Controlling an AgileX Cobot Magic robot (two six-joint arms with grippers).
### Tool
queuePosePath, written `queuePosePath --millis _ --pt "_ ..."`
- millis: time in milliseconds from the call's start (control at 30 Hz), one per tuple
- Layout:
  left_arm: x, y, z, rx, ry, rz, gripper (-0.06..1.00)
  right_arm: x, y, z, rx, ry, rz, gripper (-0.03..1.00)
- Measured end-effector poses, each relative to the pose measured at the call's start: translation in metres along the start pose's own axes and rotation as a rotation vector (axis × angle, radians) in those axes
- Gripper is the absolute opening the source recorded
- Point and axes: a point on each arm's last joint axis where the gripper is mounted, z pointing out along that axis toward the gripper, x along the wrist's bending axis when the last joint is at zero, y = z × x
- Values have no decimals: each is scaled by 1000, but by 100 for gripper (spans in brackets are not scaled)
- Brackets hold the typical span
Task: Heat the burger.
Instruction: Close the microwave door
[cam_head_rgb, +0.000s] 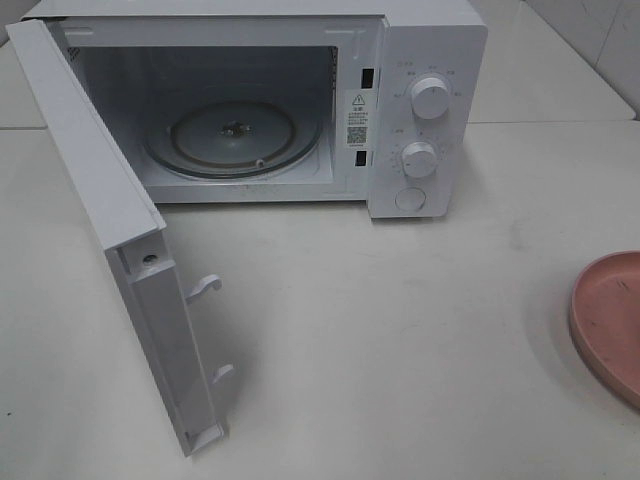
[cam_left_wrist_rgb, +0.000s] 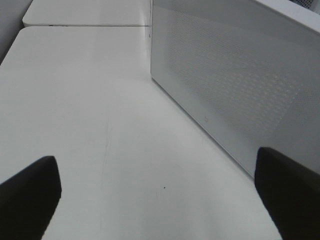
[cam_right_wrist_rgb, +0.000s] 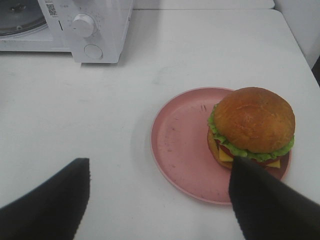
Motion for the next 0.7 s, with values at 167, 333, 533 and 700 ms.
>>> queuePosePath --millis 167,333,533,700 --pt "1 10 6 -11 -4 -12 93 0 0 0 0 0 0 72" --pt "3 20 18 11 0 -25 64 0 0 0 0 0 0 72" --pt "7 32 39 33 12 -42 24 0 0 0 0 0 0 72" --pt "14 31 70 67 31 -65 0 0 0 0 0 0 0 72"
